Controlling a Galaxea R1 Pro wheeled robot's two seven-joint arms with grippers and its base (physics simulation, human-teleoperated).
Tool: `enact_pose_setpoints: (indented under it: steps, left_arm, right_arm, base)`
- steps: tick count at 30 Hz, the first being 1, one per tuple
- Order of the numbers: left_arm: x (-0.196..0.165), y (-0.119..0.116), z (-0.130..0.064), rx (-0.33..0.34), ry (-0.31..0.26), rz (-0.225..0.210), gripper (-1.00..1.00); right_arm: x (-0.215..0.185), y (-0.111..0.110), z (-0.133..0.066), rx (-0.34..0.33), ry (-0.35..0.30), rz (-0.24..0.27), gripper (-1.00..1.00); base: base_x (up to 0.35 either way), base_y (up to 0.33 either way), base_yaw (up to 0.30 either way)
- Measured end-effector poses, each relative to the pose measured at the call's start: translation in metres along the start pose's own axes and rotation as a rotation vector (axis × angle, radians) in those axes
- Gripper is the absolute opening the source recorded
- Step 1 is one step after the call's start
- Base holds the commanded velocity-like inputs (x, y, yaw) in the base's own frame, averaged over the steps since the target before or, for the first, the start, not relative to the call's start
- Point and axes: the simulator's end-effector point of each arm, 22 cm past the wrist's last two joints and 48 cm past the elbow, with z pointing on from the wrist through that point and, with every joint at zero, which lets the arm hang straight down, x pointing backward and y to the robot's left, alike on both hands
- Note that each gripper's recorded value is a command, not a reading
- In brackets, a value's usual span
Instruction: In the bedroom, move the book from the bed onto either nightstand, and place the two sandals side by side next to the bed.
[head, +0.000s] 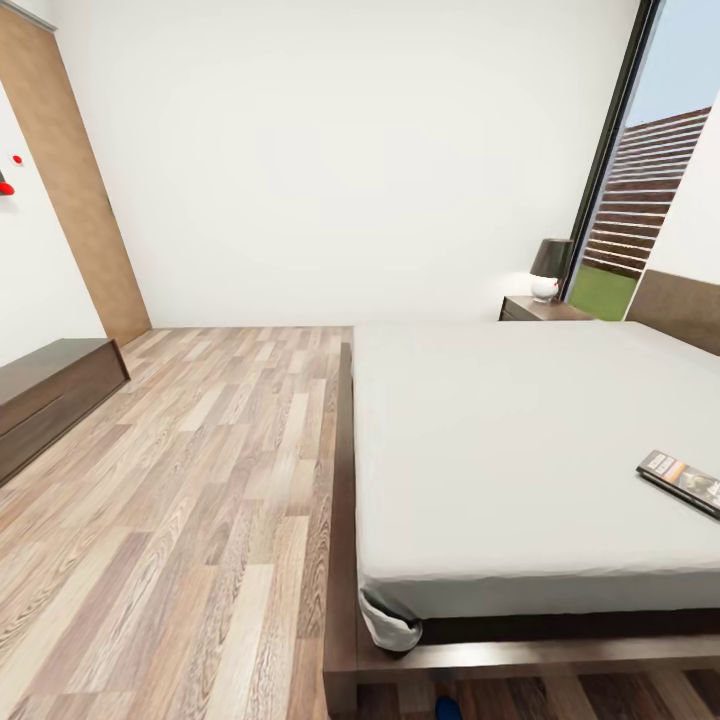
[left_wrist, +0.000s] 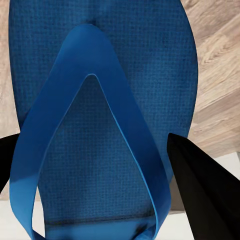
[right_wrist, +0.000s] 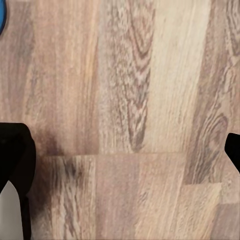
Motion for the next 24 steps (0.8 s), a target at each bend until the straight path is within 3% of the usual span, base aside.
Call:
enact_pose_setpoints:
  steps: [6, 16, 24]
  left_arm:
    - [-0.0034, 0.0031, 0.0004, -0.004, -0.005, 0.001, -1.00]
    - [-0.0065, 0.0062, 0.0007, -0.009, -0.009, -0.001, -1.00]
    - [-0.0072, 0.0068, 0.0008, -0.010, -0.010, -0.003, -1.00]
  right_arm:
    - [0.0000, -0.0001, 0.0000, 0.000, 0.000, 0.000, 1.00]
    - [0.0000, -0.0010, -0.0001, 0.001, 0.000, 0.001, 1.00]
    - [0.0001, -0.0012, -0.0001, 0.002, 0.000, -0.001, 1.00]
  base:
    - [0.013, -0.064, 0.000]
    - [0.002, -0.203, 0.000]
    - [0.000, -0.060, 0.000]
